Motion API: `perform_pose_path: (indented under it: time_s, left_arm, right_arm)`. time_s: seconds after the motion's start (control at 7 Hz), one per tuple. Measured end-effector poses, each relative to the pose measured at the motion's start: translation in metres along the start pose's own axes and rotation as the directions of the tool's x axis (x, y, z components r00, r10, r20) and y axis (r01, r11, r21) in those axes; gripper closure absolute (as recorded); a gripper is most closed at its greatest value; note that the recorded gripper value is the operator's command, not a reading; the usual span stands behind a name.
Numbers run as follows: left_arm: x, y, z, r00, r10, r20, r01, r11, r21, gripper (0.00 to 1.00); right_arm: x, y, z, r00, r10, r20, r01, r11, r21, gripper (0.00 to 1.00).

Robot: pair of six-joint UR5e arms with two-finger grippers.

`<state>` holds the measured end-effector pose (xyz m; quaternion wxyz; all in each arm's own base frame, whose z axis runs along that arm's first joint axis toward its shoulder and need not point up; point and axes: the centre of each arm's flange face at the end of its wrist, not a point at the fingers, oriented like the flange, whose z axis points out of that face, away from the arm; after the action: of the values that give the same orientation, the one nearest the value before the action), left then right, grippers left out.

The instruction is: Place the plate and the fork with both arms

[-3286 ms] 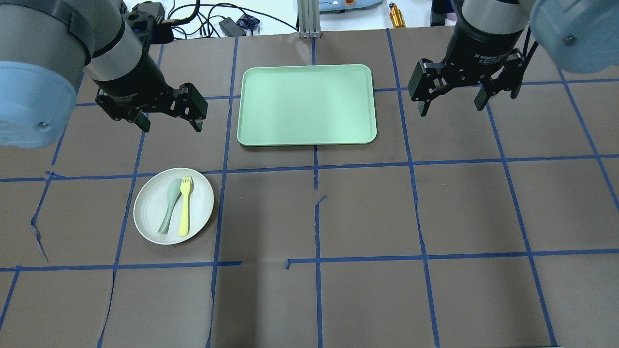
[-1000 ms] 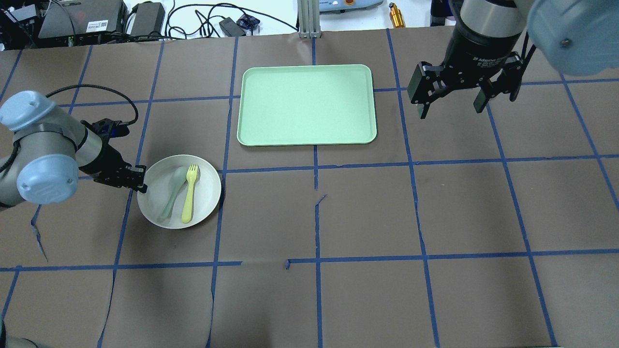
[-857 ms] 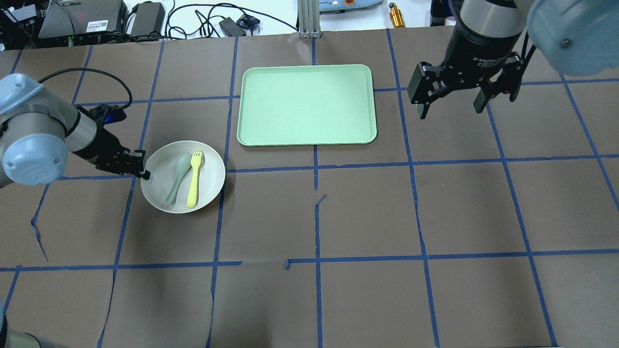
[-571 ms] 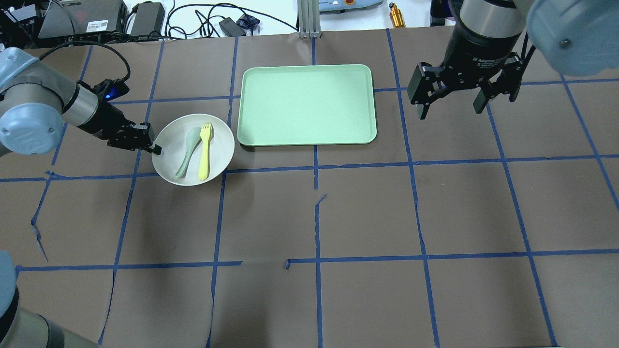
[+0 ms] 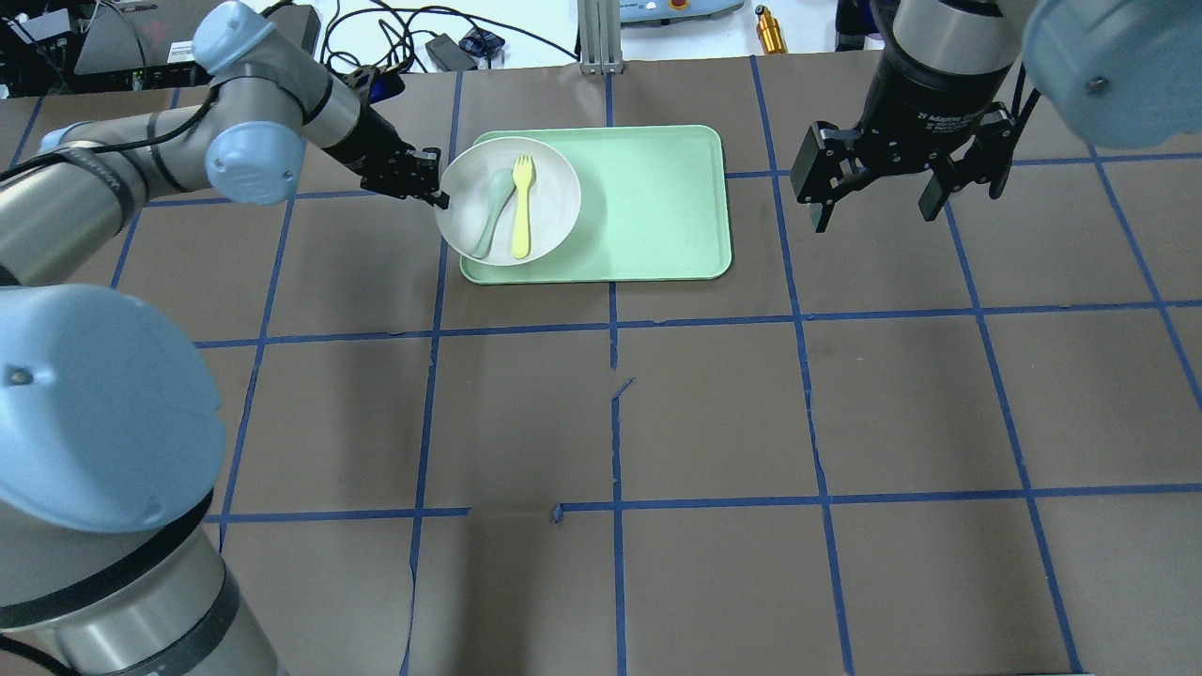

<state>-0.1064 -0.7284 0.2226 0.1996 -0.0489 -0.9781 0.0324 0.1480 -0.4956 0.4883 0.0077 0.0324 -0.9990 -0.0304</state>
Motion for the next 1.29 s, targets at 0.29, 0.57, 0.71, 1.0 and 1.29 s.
perform_pose_path:
  time_s: [0.29,0.57,0.71,1.0,1.29]
  left_arm:
    - [0.044,-0.037,0.045,0.999,-0.009,0.031,0.009,1.0,-0.008,1.0]
    - [0.053,-0.044,0.071,0.999,-0.015,0.037,0.016,1.0,-0.025,0.01]
    - [0.055,-0.044,0.072,0.999,-0.009,0.039,0.009,1.0,-0.018,0.0]
    - [0.059,-0.035,0.046,0.995,0.016,0.094,-0.019,0.999,0.03,0.0]
    - [0.071,-0.004,-0.03,0.965,0.015,0.261,-0.029,0.998,0.05,0.0]
  right_arm:
    - [0.0,0.0,0.0,1.0,0.0,0.0,0.0,1.0,0.0,0.0]
    - [0.0,0.0,0.0,1.0,0.0,0.0,0.0,1.0,0.0,0.0]
    - [0.0,0.0,0.0,1.0,0.0,0.0,0.0,1.0,-0.001,0.0]
    - [0.0,0.0,0.001,1.0,0.001,0.0,-0.001,1.0,-0.001,0.0]
    - [0.0,0.0,0.0,1.0,0.0,0.001,0.0,1.0,-0.001,0.0]
